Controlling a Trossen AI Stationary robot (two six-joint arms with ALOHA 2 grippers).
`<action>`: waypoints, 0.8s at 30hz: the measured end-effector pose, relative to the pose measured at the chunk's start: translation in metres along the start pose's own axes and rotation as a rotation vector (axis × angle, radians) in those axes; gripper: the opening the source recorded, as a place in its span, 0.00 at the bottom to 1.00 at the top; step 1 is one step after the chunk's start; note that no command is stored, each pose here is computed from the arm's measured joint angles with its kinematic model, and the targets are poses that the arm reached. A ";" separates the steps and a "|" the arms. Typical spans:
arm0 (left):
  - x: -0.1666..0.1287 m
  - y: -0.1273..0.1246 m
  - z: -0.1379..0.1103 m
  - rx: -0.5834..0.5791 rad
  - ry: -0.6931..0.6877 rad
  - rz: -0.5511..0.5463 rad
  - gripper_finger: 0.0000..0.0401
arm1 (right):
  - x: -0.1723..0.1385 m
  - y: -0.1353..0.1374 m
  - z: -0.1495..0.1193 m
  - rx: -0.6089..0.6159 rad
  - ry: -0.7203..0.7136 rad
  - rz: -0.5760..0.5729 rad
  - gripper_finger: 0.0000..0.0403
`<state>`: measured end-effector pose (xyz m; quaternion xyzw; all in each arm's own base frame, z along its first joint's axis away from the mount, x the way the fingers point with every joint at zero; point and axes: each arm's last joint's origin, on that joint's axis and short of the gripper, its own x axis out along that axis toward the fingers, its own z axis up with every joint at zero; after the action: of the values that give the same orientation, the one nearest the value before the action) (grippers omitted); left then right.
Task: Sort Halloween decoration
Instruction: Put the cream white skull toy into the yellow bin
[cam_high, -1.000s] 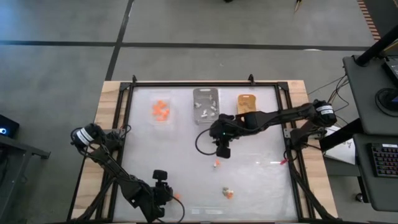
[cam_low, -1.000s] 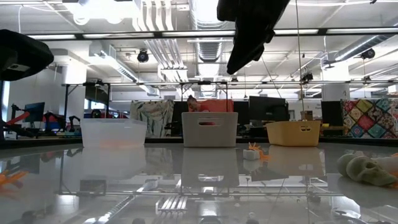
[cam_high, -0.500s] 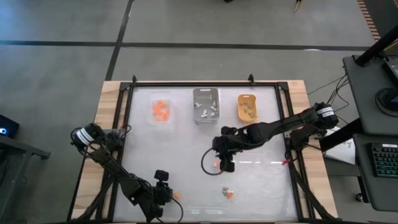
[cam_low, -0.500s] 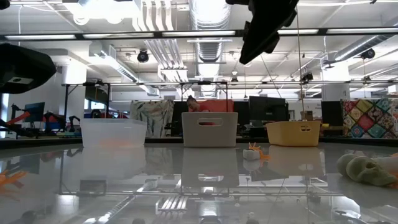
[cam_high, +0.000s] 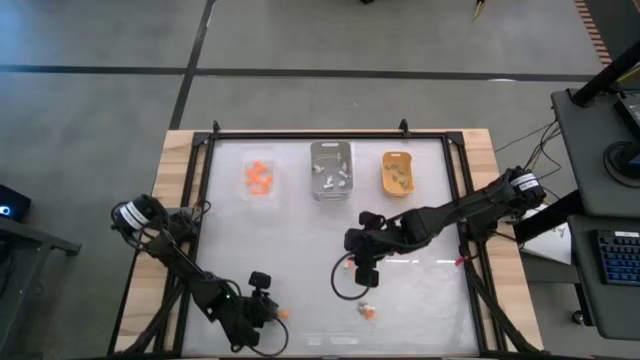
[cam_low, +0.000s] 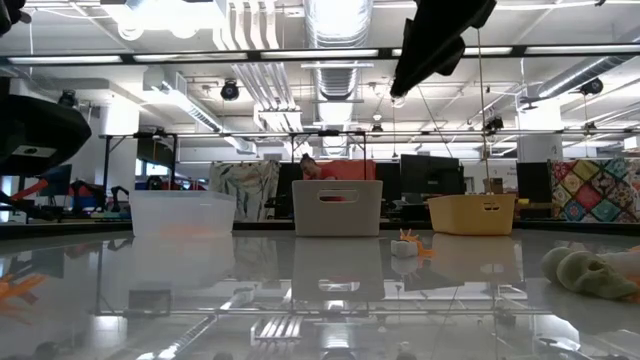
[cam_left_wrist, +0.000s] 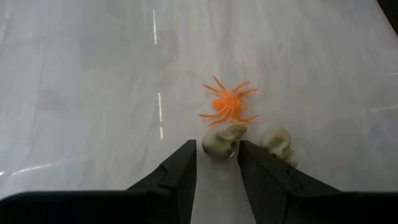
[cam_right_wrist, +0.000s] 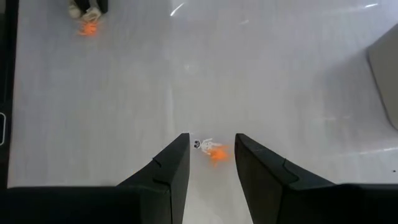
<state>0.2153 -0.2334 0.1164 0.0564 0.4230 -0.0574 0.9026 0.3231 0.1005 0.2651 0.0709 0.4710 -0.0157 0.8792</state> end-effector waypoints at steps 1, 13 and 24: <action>0.000 0.001 -0.001 -0.005 -0.007 -0.004 0.27 | 0.000 0.001 0.000 -0.001 -0.002 0.001 0.29; 0.001 0.009 -0.005 -0.026 -0.049 -0.031 0.22 | 0.000 0.002 0.001 -0.010 -0.028 -0.013 0.29; 0.001 0.010 -0.004 -0.020 -0.054 -0.023 0.12 | 0.000 0.002 0.002 -0.009 -0.032 -0.012 0.29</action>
<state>0.2143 -0.2234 0.1136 0.0412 0.3995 -0.0649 0.9135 0.3247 0.1023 0.2663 0.0636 0.4573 -0.0199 0.8868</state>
